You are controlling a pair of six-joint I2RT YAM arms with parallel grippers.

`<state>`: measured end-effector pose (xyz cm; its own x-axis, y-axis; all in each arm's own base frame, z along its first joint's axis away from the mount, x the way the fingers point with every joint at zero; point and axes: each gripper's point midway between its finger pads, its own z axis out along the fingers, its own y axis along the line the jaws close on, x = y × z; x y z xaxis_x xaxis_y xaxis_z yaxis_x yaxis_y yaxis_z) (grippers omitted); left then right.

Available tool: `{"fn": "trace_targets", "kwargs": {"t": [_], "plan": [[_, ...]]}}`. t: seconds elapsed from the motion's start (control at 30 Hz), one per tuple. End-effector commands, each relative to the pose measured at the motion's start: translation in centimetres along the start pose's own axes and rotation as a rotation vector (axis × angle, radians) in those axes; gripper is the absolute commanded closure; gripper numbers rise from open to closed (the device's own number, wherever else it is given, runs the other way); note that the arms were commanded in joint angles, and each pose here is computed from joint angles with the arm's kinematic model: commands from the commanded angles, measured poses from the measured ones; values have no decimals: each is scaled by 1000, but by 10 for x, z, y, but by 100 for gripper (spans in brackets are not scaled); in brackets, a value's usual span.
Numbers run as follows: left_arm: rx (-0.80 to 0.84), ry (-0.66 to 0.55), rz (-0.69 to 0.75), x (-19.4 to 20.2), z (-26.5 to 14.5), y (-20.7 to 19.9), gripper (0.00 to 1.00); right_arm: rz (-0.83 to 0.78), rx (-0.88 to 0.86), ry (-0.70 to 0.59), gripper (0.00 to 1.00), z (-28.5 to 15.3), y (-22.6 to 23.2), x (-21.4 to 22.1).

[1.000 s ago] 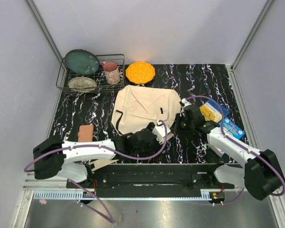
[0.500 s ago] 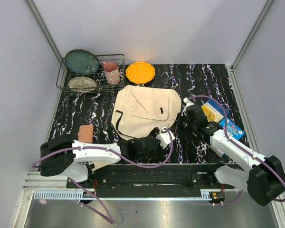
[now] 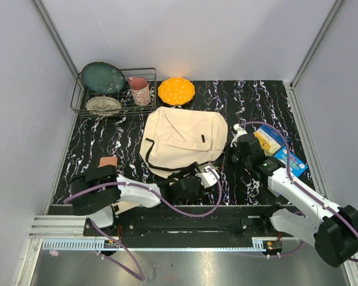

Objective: Pack the student bag
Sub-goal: Unzip the student bag at the center of the board.

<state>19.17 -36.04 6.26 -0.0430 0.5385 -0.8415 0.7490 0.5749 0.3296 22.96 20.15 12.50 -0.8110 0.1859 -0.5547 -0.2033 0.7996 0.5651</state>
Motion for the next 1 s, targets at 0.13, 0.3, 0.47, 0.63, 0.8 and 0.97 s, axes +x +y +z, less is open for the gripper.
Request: {"fn": "trace_targets", "kwargs": {"t": [0.13,0.3,0.47,0.63,0.8,0.97], "plan": [[-97,-172,-63,-50,-15,21,19,15,-42,-15,100,-2,5,2],[-110,-218,-87,-60,-42,33,15,18,-44,-15,100,0,4,1],[-81,-232,-105,-47,-49,30,11,16,-55,-25,100,-1,8,-2],[2,-171,-116,-39,-45,11,14,15,-53,-24,100,-3,8,-2],[65,-182,-165,-37,-55,0,14,18,-44,-21,100,0,6,-2],[41,-157,-141,-24,-51,-2,14,16,-49,-19,100,1,7,-3]]}}
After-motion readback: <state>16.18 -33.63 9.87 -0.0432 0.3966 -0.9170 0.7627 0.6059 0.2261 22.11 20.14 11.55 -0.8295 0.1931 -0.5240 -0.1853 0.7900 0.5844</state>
